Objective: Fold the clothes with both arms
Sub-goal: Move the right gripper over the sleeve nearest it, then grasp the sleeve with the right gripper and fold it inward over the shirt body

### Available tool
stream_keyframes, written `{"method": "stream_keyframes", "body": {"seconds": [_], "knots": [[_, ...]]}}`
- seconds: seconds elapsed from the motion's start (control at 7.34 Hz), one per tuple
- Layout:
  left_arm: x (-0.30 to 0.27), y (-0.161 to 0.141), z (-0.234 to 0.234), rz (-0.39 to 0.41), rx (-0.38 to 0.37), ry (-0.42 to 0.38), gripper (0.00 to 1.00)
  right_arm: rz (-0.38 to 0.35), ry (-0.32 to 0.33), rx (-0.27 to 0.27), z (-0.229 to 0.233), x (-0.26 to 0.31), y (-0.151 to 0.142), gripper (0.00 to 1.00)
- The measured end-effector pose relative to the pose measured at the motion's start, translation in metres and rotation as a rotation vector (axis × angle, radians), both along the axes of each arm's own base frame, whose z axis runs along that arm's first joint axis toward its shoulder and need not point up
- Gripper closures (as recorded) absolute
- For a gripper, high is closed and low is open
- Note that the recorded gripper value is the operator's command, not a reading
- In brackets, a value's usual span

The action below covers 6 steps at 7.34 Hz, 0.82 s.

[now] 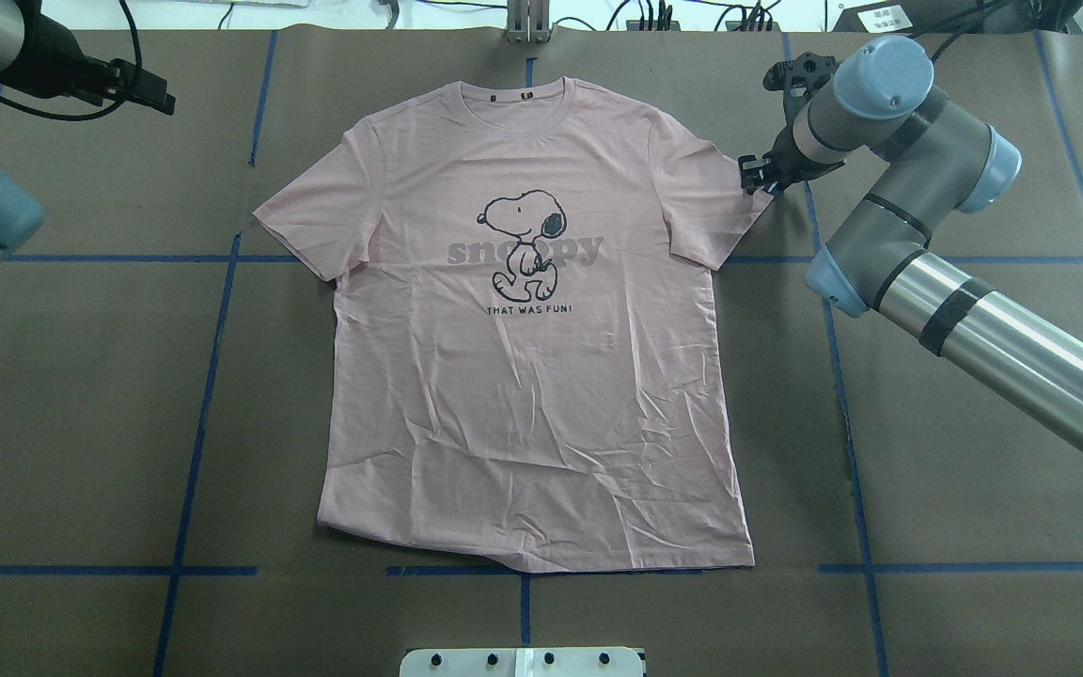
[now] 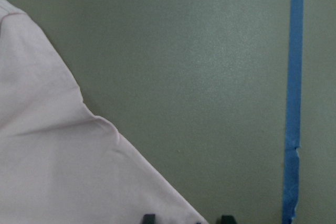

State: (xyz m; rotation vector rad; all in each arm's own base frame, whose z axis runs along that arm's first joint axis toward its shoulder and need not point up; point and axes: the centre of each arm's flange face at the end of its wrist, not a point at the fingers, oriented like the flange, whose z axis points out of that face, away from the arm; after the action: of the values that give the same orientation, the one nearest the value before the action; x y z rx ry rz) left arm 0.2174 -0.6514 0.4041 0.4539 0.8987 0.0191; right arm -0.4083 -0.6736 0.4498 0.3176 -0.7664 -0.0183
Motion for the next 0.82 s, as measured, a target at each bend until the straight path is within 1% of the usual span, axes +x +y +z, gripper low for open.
{"method": "stream_keyframes", "body": {"seconds": [0.14,0.27,0.54,0.82], "knots": [[0.000,0.000,-0.001,0.000,0.001,0.001,0.00,0.000,-0.006,0.006,-0.005,0.000,-0.001,0.83],[0.000,-0.001,-0.003,-0.001,0.003,0.002,0.00,0.000,-0.018,0.016,-0.014,0.001,-0.001,0.86],[0.001,-0.001,-0.005,-0.002,0.004,0.003,0.00,-0.006,-0.042,0.033,-0.031,0.002,0.000,1.00],[0.001,-0.002,-0.006,-0.002,0.005,0.005,0.00,-0.008,-0.060,0.048,-0.049,-0.002,-0.002,1.00]]}}
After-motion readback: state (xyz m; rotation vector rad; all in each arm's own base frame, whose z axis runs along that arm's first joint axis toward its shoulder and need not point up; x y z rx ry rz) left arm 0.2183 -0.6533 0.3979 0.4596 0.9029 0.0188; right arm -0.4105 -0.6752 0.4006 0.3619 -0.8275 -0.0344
